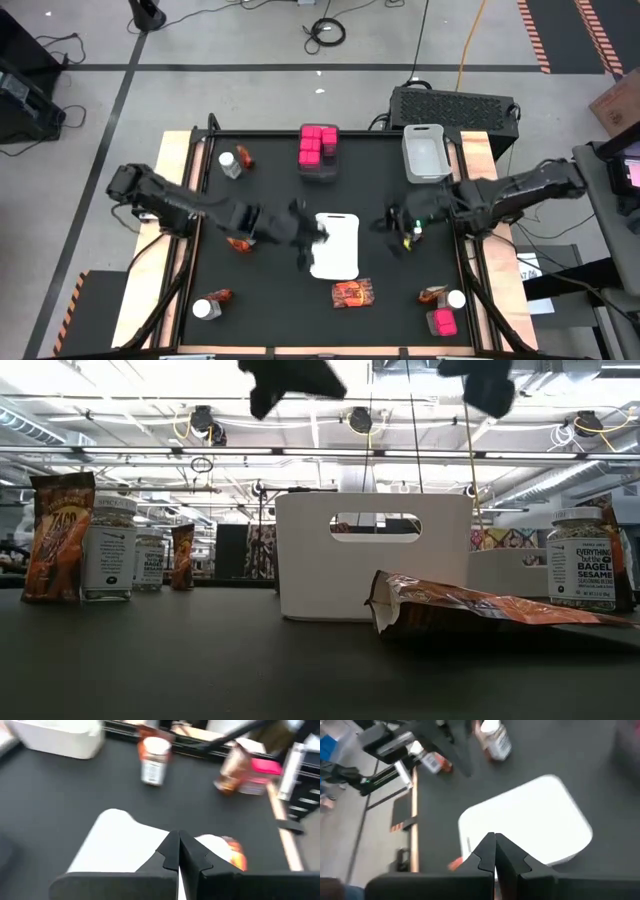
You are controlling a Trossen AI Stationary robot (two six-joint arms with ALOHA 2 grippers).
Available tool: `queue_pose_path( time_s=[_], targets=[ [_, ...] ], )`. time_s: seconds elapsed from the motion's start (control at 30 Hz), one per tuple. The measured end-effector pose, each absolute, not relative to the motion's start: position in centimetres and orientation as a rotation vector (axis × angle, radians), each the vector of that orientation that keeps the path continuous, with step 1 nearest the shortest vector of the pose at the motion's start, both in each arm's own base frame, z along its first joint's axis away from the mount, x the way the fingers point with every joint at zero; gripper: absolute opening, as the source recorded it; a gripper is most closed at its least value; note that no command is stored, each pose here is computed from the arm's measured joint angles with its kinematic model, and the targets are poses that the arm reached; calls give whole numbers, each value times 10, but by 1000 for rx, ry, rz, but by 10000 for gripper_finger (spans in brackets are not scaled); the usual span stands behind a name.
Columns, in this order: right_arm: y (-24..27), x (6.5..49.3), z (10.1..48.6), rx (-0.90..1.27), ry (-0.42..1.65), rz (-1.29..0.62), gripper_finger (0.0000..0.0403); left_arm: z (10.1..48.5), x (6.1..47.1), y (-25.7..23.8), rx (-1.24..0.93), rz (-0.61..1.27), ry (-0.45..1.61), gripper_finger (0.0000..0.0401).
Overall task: Sort spices by type
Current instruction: Put the red seasoning can into the black bin
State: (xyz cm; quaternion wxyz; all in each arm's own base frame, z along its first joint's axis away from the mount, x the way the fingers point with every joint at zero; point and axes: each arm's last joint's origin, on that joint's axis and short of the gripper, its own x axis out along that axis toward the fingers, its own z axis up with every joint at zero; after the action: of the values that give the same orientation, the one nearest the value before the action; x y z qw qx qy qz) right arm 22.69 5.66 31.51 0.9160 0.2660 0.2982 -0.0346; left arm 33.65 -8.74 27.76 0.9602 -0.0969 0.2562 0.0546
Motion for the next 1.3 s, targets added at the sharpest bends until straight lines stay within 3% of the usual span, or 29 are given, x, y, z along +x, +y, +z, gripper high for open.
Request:
queue_pose_path(
  time_s=[0.33,0.53,0.73,0.83,1.0,1.3],
  targets=[
    [127,196,311,832,769,54,0,262,350,-153,-270,1,445,1],
    [163,169,317,1084,1047,240,0,268,355,-151,-279,95,396,1],
    [185,137,362,1180,1181,350,0,271,364,-129,-330,198,364,2],
    [192,124,382,1198,1222,269,0,270,367,-120,-340,197,375,8],
    [205,111,378,1194,1388,3,0,269,373,-100,-395,233,377,38],
    [236,117,358,1308,1447,-180,17,266,383,-50,-413,188,442,162]
  ],
)
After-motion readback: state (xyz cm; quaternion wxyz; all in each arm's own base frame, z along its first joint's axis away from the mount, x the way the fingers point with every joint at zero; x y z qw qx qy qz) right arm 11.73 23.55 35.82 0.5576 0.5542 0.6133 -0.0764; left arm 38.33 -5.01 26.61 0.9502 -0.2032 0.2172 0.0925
